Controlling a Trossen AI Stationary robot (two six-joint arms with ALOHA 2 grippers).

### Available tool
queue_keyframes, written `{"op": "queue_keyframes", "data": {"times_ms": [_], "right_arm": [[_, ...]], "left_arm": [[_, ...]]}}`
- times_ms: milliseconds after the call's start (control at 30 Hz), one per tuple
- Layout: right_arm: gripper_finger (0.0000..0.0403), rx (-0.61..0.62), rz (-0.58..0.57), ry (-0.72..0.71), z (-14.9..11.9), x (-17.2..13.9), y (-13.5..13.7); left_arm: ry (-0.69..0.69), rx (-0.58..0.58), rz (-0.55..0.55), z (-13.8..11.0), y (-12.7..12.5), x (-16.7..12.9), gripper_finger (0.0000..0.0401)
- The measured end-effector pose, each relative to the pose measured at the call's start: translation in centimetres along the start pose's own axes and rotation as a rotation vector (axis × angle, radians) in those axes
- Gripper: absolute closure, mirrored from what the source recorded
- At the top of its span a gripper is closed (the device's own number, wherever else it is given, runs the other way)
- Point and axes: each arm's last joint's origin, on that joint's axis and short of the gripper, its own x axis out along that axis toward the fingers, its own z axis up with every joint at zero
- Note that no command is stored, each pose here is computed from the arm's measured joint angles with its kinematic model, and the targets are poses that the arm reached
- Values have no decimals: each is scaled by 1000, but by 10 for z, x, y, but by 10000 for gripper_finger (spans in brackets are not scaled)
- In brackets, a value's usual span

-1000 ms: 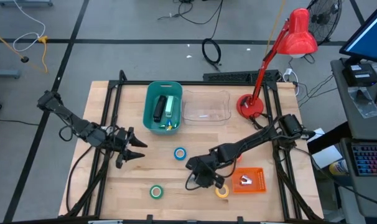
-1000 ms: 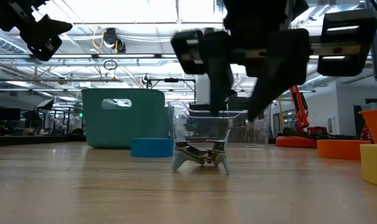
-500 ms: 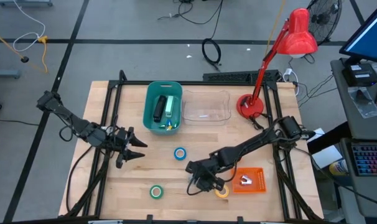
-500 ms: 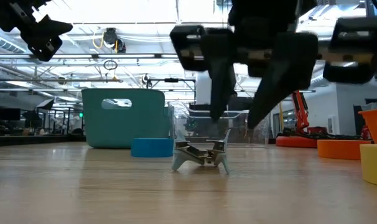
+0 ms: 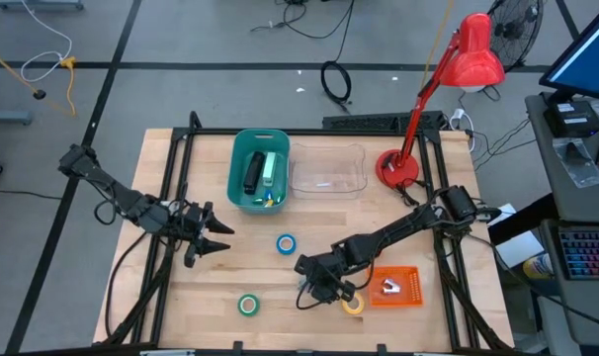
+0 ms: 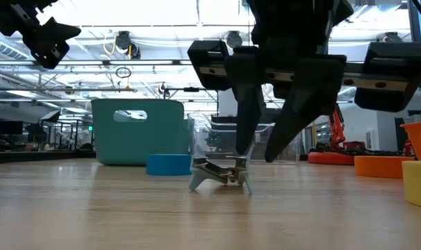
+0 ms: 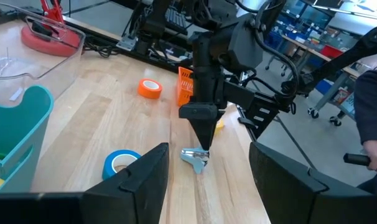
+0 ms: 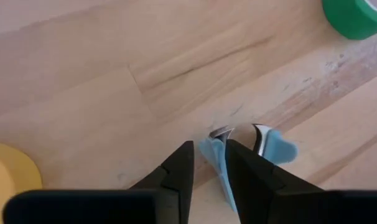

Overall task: Pick and place Stapler, Stapler remover, tape
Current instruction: Put the light blue staple remover into the orange bin

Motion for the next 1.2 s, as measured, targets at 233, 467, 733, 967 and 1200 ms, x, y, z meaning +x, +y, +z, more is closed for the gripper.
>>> {"op": "queue_keyframes", "data": {"times_ms": [233,467,733,967,1200], "right_arm": [[352,0,-20,15,0,0,-1],[390,4,-22,18,-2,1,-2],[400,16,-45,32,-4,2,-4],[402,1,-176,138,-3,-11,-8],[402,111,-381,145,13,-60,-14]], "left_arm": [[0,0,0,0,0,0,176],[0,0,-1,0,0,0,176],[-2,-1,-2,0,0,0,176],[-1,3,-1,0,0,0,176],[-1,9,-1,0,0,0,176]]}}
